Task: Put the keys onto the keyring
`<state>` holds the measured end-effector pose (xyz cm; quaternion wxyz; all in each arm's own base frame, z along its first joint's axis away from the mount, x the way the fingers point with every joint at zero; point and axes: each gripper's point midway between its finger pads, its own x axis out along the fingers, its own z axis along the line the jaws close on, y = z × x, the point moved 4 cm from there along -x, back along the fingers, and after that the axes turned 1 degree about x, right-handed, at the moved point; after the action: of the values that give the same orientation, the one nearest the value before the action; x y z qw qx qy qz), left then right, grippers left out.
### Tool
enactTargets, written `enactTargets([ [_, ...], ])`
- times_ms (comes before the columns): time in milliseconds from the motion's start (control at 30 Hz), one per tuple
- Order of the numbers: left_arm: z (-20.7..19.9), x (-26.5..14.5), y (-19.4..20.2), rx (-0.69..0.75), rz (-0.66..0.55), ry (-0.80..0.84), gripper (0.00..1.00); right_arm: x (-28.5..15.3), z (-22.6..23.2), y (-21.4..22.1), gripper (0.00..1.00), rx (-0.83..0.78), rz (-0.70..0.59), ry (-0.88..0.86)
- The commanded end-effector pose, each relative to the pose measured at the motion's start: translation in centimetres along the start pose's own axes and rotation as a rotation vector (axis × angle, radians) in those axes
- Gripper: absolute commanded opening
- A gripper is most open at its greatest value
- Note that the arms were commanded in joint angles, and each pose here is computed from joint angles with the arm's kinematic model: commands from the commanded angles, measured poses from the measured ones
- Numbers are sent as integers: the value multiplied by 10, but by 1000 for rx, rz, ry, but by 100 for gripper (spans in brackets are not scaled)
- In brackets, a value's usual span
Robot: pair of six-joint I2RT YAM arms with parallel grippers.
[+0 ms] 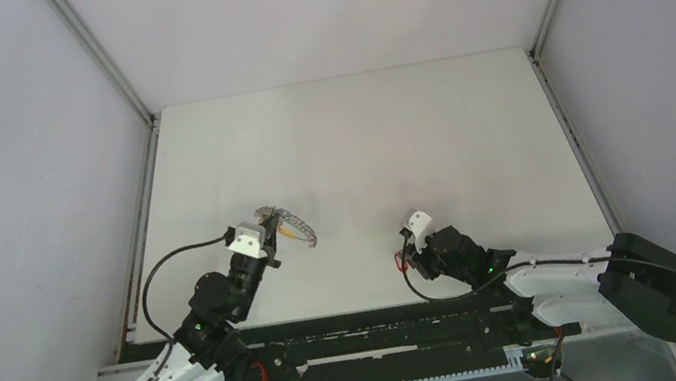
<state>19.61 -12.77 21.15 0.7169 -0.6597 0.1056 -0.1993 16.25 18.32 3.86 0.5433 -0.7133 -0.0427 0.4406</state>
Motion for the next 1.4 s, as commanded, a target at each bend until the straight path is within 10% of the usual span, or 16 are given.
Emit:
enactTargets([
  [0,-1,1,-10,-43,-63,2,0,-1,6,-39,29,20,-241,-68],
  [1367,-3,3,-7,-30,-49,14,0,20,0,-35,28,-61,-215,-228],
])
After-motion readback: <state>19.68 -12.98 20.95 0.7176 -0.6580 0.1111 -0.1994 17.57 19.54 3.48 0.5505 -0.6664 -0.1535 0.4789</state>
